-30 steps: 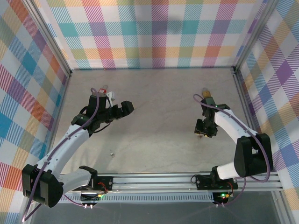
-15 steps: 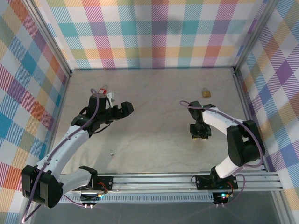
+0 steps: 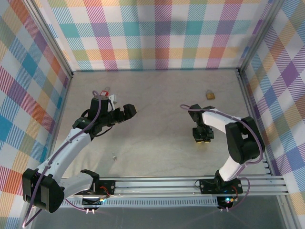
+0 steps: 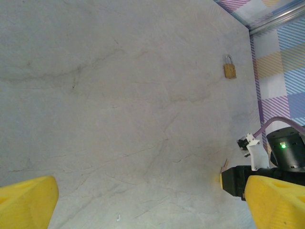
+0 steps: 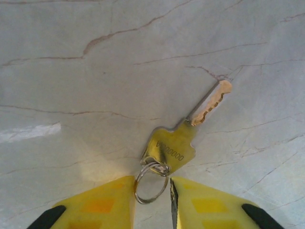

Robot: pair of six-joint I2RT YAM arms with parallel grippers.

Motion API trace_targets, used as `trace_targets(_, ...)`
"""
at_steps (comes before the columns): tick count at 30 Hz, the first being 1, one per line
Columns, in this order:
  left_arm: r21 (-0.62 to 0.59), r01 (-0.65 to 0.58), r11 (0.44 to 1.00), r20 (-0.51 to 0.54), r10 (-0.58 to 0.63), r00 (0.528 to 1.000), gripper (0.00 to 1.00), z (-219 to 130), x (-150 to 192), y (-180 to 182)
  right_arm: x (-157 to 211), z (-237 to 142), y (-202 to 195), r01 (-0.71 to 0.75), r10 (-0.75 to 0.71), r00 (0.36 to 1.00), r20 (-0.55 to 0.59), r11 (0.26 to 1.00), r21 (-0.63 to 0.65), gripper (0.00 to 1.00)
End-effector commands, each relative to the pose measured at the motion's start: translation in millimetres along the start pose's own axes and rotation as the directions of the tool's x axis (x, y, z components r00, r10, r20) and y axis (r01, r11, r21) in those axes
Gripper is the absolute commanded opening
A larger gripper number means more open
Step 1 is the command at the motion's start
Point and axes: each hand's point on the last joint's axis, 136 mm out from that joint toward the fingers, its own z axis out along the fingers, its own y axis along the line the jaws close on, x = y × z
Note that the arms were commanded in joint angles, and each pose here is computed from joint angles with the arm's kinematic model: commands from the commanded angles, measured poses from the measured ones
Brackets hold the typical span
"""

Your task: Unlock with the key

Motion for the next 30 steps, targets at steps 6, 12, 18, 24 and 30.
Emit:
trace_targets(6, -0.025, 0.003, 1.0, -0.018, -0.004, 1.0, 1.0, 2, 5, 6, -5, 1, -2, -0.003, 0.003, 1.0, -0.004, 0.999, 0.039, 0.12)
trace_targets(12, -0.005, 0.004, 1.0, -0.037, -0.004, 0.999, 1.0, 13, 9, 0, -4, -8, 1, 0.02, -0.02, 1.0, 0.015, 1.0, 0.003, 0.02)
trace_targets(18, 0.023, 0.013, 1.0, -0.065, -0.011, 0.998, 0.99, 25, 15, -8, -2, -20, 5, 0.023, -0.021, 0.999, 0.034, 0.998, -0.052, 0.0)
trace_targets(24, 0.108, 0.077, 0.991, -0.096, -0.067, 0.993, 0.99, 37, 23, -28, -3, -58, 20, 0.035, -0.011, 0.992, 0.129, 0.981, -0.189, 0.0)
trace_targets(30, 0.269, 0.293, 0.917, -0.232, -0.234, 0.944, 0.98, 54, 43, -71, -7, -128, 56, 0.196, -0.059, 0.936, 0.346, 0.905, -0.377, 0.0)
